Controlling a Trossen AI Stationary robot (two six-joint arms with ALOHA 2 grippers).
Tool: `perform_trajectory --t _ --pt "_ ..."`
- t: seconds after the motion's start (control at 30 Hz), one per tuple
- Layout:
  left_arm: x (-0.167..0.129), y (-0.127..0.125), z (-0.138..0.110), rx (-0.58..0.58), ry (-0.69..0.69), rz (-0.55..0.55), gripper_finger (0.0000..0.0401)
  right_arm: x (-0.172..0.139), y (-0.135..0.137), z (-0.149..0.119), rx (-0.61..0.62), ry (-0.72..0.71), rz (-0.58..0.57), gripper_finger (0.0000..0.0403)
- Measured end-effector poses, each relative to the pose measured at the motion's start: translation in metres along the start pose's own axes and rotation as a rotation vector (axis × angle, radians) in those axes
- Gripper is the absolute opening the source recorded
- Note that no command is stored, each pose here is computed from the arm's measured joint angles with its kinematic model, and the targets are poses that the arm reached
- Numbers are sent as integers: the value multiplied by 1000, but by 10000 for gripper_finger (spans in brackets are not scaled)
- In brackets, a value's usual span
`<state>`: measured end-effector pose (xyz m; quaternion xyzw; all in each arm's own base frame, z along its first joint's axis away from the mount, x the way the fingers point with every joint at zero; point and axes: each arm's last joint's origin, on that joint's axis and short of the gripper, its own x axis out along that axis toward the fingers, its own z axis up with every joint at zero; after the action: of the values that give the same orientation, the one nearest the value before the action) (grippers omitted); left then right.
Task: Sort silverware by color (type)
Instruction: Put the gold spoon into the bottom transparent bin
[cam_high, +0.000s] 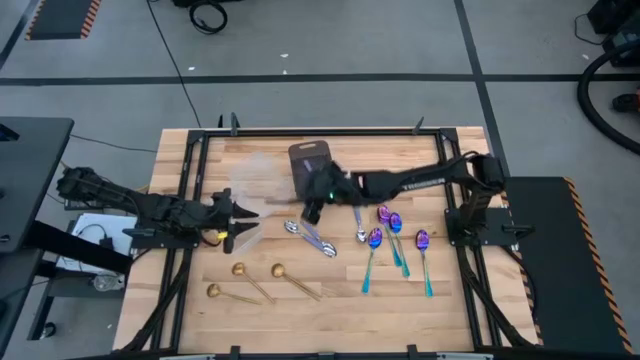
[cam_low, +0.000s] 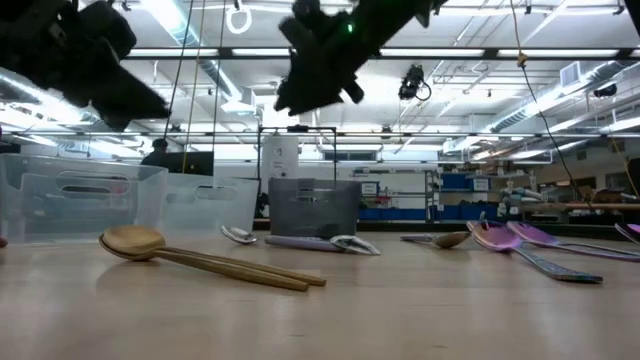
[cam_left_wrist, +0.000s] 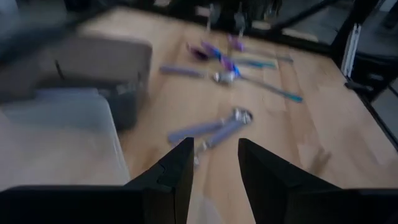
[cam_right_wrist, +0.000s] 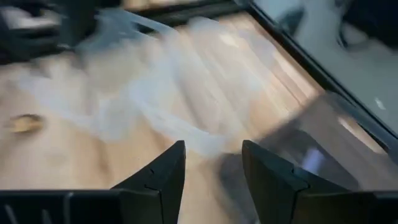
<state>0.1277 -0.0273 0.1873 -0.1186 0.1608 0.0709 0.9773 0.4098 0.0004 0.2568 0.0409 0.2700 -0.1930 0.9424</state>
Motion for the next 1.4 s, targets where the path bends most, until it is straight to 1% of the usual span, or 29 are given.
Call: perform_trajectory --t 0.1,0.2,0.23,0.3,0.43,0.53,0.6,0.67,0.73,0.8,0.87,0.97,1.1,1.3,1.4 --pt "-1 -2 -4 -32 45 -27 133 -4 22 -9 -5 -100 61 167" --pt "-2 -4 -4 -44 36 -44 133 -6 36 -23 -4 -171 109 167" --pt "-2 -4 -4 -44 33 -44 133 -5 40 -29 5 -188 122 167" --pt "-1 -4 -4 -44 32 -43 133 -5 46 -43 4 -175 139 167" --pt "0 -6 -6 5 50 -49 133 -9 59 -54 22 -221 168 167" --pt "2 -10 -5 34 40 -70 133 -8 67 -64 -21 -255 184 167" --pt "4 -13 -4 36 30 -89 133 -8 71 -64 -70 -289 196 167" --pt "6 -16 -5 39 36 -102 133 -11 72 -60 -79 -316 201 167" --pt "8 -19 -8 33 56 -109 133 -11 72 -60 -69 -309 202 167" --pt "11 -22 -13 34 81 -94 132 -9 72 -62 -63 -295 207 167" --pt "14 -26 -17 43 103 -92 132 -9 72 -63 -64 -287 237 167" --pt "16 -34 -18 53 125 -96 132 -10 74 -66 -90 -264 260 167" --pt "18 -48 -11 51 146 -91 132 -12 77 -66 -153 -282 250 167" --pt "20 -70 2 62 254 -28 132 -12 76 -65 -171 -285 224 167" --pt "21 -78 3 83 319 16 132 -11 76 -66 -203 -279 219 167"
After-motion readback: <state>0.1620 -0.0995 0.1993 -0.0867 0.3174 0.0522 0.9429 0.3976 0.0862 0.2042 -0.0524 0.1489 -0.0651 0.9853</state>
